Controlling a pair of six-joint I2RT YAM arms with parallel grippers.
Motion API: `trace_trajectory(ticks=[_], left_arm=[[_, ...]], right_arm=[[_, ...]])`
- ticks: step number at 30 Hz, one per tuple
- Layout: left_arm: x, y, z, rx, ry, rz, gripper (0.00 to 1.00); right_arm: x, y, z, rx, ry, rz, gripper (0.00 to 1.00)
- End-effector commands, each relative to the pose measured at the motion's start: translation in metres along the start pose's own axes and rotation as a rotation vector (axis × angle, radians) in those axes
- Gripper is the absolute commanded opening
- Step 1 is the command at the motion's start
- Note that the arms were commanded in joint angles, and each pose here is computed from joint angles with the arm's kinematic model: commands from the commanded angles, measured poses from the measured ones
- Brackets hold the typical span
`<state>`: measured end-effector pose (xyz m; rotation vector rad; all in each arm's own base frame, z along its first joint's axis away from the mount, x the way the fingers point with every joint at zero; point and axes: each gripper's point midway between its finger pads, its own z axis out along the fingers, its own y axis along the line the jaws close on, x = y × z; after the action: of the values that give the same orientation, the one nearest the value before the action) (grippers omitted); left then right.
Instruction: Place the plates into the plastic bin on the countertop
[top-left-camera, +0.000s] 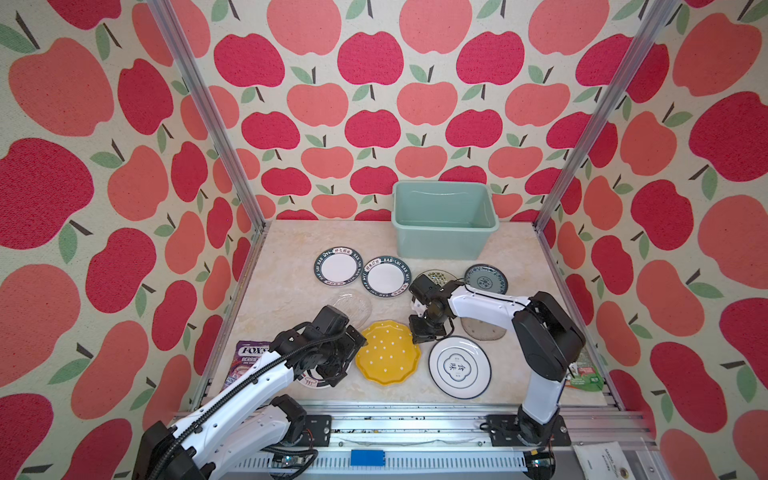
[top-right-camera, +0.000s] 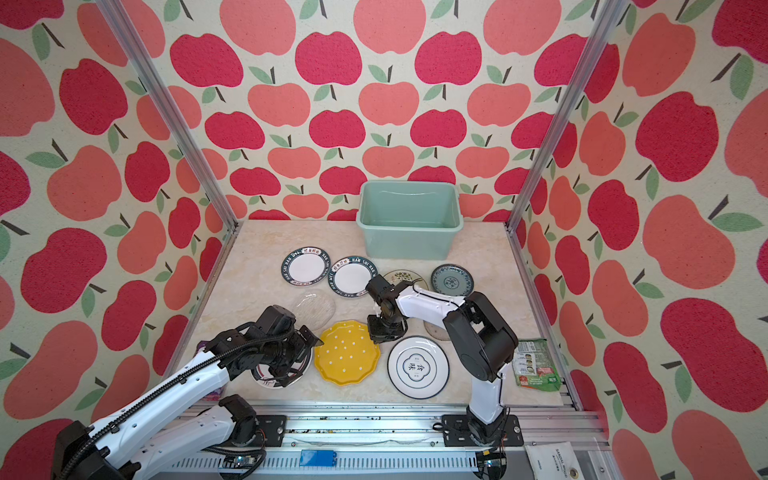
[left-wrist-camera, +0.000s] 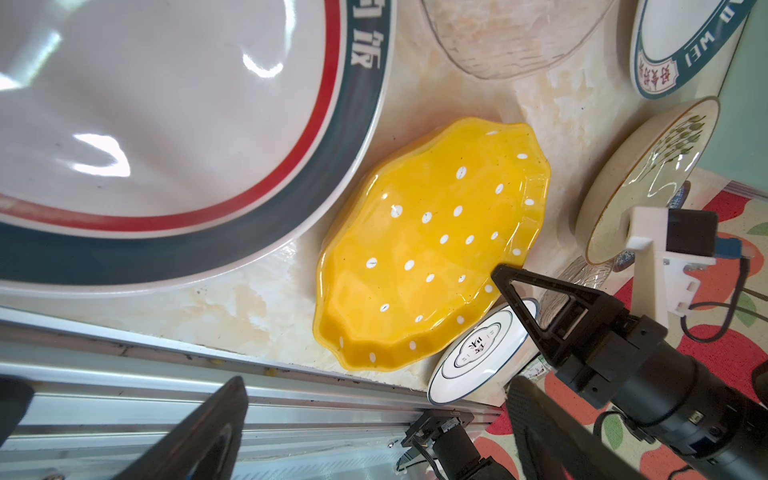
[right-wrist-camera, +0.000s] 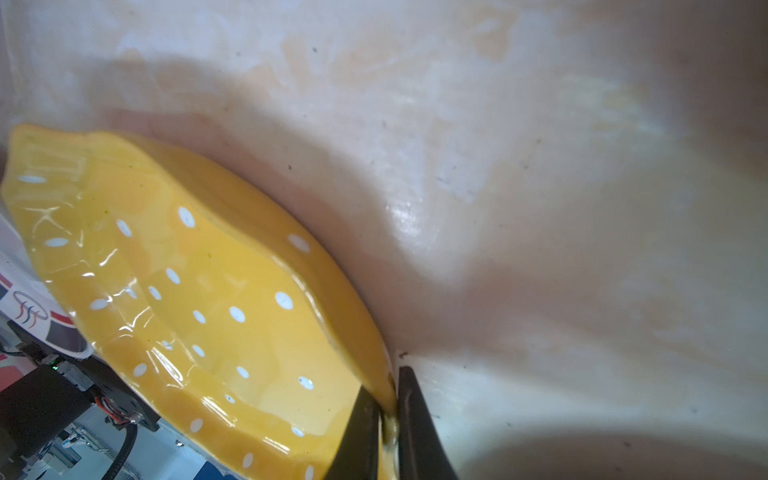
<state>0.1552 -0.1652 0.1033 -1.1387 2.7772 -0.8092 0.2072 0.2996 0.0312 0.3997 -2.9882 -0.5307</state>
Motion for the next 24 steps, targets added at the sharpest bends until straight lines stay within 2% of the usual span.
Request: trace_trajectory(ticks=[1, 9, 14, 19, 24], left_arm=[[0.001, 0.003, 0.004, -0.018, 0.005, 0.012, 1.00], [0.003, -0.003, 0.009, -0.035, 0.026, 0.053, 1.00], [0.002, -0.015, 0.009, -0.043, 0.022, 0.114, 1.00], [-0.003, -0.022, 0.014, -0.080, 0.008, 0.185, 0.96], [-0.002, -0.026, 0.026, -0.082, 0.030, 0.181, 0.92]], right_arm=[[0.006, -0.005, -0.014, 0.028, -0.007, 0.011, 0.02], [0.012, 0.001, -0.040, -0.012, -0.052, -0.013, 0.00], [0.011, 0.011, -0.056, -0.135, -0.080, 0.036, 0.00], [0.006, 0.018, -0.068, -0.219, -0.106, 0.068, 0.00], [0.006, 0.018, -0.072, -0.248, -0.106, 0.085, 0.00]])
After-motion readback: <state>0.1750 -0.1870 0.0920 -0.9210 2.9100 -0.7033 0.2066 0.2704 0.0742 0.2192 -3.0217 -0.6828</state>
